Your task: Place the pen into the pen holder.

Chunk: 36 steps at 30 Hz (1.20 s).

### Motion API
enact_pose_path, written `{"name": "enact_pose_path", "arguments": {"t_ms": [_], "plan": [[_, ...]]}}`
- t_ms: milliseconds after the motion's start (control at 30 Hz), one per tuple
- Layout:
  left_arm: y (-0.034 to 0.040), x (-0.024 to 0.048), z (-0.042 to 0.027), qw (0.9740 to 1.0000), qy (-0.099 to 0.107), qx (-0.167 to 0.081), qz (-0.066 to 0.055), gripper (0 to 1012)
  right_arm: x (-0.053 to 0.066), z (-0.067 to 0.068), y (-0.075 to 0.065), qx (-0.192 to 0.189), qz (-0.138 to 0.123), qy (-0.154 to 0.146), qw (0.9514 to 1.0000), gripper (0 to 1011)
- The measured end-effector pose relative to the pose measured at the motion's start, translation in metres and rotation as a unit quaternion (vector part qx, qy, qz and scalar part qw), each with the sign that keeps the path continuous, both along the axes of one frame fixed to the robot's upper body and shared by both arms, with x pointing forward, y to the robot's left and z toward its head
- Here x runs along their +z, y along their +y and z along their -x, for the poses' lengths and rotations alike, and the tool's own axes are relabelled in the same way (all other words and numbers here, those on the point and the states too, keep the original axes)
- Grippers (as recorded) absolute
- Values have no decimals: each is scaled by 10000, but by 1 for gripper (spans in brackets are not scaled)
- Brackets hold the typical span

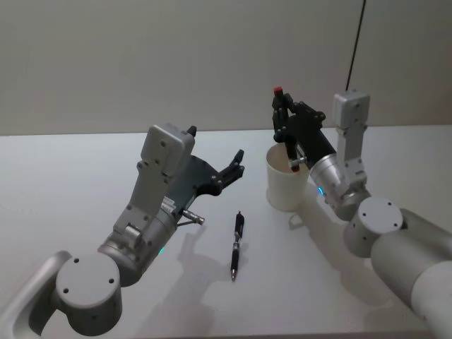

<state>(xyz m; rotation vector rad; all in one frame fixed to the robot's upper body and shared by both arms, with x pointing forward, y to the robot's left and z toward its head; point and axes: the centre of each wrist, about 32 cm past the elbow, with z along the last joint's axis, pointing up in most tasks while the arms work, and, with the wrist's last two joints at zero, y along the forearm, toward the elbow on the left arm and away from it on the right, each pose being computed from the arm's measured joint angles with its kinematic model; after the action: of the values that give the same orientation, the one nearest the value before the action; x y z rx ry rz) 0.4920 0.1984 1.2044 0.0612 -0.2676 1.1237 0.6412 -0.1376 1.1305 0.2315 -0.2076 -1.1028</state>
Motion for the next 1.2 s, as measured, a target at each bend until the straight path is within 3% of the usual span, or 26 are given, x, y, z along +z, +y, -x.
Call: {"name": "enact_pose_path", "arguments": {"t_ms": [267, 833, 1200], "plan": [[0, 0, 0, 10000, 0, 0, 0, 1000, -43, 22, 9, -31, 23, -7, 10000, 170], [0, 0, 0, 10000, 0, 0, 0, 1000, -124, 65, -17, -84, 154, 45, 9998, 705], [0, 0, 0, 10000, 0, 0, 0, 1000, -72, 26, -49, -66, 129, 35, 9999, 992]]}}
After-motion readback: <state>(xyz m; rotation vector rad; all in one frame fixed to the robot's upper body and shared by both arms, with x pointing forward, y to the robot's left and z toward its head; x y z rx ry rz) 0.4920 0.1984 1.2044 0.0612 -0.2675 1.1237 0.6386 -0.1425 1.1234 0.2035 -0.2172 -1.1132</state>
